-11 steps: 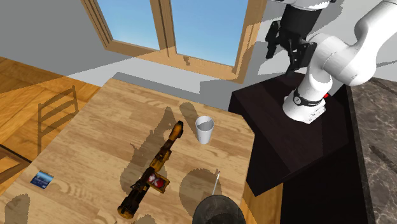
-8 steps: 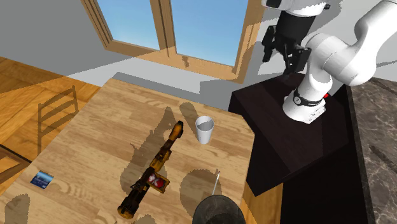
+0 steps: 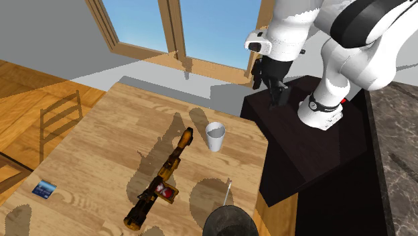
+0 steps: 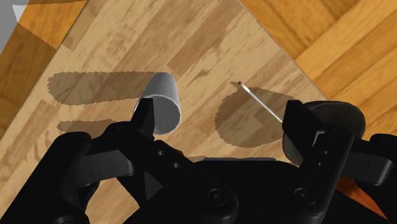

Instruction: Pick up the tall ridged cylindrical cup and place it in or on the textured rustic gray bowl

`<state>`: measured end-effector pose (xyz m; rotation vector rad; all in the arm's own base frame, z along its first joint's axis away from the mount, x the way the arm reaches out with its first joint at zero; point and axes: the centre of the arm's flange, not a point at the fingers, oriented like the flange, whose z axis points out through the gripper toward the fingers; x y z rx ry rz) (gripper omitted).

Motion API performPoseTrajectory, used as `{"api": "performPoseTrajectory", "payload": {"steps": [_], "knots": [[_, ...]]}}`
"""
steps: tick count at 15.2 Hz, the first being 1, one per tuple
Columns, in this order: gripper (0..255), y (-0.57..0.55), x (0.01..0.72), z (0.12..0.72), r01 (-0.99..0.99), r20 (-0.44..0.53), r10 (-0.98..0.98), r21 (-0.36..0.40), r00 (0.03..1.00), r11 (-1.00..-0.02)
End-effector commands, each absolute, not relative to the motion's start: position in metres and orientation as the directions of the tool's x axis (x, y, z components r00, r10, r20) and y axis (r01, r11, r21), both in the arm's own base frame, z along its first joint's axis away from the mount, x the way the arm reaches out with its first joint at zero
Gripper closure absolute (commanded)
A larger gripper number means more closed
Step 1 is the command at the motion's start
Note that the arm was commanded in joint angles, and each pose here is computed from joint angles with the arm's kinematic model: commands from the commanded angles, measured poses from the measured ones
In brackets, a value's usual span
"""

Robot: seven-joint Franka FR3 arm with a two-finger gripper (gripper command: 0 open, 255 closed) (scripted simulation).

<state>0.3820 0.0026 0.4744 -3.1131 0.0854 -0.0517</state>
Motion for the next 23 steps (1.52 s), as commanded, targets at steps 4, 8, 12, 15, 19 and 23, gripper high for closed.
{"api": "performPoseTrajectory", "payload": {"steps": [4,8,12,15,19,23], "knots": [[0,-0.002,0.421,0.420,-0.036,0.019,-0.036,0.005,0.999,-0.999],[0,-0.005,0.451,0.376,-0.022,0.006,-0.022,0.030,1.000,-0.999],[0,-0.008,0.480,0.331,-0.007,-0.007,-0.007,0.056,1.000,-0.998],[0,-0.011,0.502,0.297,0.004,-0.017,0.003,0.075,1.000,-0.997],[0,-0.014,0.516,0.265,0.012,-0.024,0.010,0.087,1.000,-0.996],[0,-0.016,0.515,0.244,0.012,-0.024,0.010,0.087,1.000,-0.996]]}}
